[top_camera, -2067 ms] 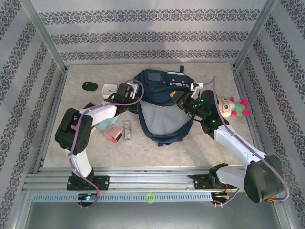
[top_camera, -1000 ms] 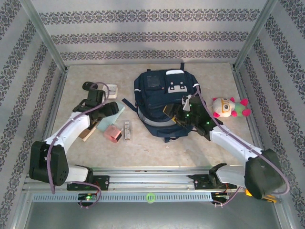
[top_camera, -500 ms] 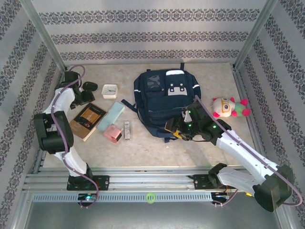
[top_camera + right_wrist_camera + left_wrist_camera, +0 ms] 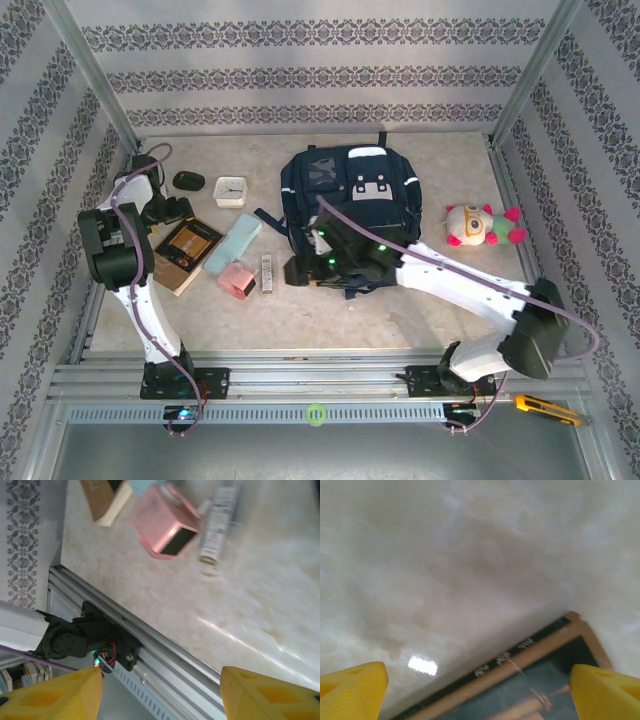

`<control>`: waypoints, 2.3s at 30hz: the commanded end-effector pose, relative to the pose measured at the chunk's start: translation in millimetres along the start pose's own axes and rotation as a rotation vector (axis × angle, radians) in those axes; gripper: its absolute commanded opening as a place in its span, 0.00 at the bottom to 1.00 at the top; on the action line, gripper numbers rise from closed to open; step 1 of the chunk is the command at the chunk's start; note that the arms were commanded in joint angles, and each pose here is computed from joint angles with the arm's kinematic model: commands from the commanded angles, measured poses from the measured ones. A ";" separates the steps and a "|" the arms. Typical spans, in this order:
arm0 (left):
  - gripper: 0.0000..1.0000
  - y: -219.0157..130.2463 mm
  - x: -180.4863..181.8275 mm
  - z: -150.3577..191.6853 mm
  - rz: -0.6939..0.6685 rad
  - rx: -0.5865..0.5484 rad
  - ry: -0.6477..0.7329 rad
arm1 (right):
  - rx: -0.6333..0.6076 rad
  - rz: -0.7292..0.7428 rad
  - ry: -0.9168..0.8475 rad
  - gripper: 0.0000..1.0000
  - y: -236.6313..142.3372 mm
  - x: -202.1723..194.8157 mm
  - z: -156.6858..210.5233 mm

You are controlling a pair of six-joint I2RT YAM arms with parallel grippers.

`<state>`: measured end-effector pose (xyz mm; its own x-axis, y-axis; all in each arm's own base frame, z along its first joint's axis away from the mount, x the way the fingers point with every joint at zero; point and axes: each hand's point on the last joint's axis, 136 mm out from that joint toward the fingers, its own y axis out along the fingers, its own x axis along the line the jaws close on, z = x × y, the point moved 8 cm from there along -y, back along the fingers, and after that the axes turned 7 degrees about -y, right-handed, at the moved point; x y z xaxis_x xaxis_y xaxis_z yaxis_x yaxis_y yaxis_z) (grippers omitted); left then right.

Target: Pack the student bag

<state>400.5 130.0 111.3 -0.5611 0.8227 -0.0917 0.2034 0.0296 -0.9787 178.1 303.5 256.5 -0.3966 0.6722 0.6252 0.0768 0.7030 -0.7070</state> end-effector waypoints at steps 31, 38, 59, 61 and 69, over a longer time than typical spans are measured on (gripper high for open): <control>0.86 -28.6 36.6 61.6 0.050 0.119 -0.095 | -0.116 -0.209 0.278 0.64 206.5 82.1 -50.8; 0.86 -18.8 36.8 59.1 0.051 0.159 -0.083 | -0.174 -0.137 0.316 0.63 230.0 79.2 -50.4; 0.82 -31.7 32.0 105.8 0.190 0.218 -0.140 | -0.174 0.024 0.239 0.62 266.9 54.8 -53.2; 0.82 -38.0 31.9 112.0 0.203 0.208 -0.146 | -0.189 0.042 0.225 0.62 256.7 50.1 -53.8; 0.86 -52.5 52.5 102.6 0.106 0.112 -0.159 | -0.186 0.070 0.240 0.62 252.4 32.9 -46.8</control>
<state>284.3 100.8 134.2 -0.6259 0.7388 -0.2498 0.1958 -0.1611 -0.9673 220.0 516.2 97.4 -0.1386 0.7538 0.6423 0.2320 0.6552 -0.7189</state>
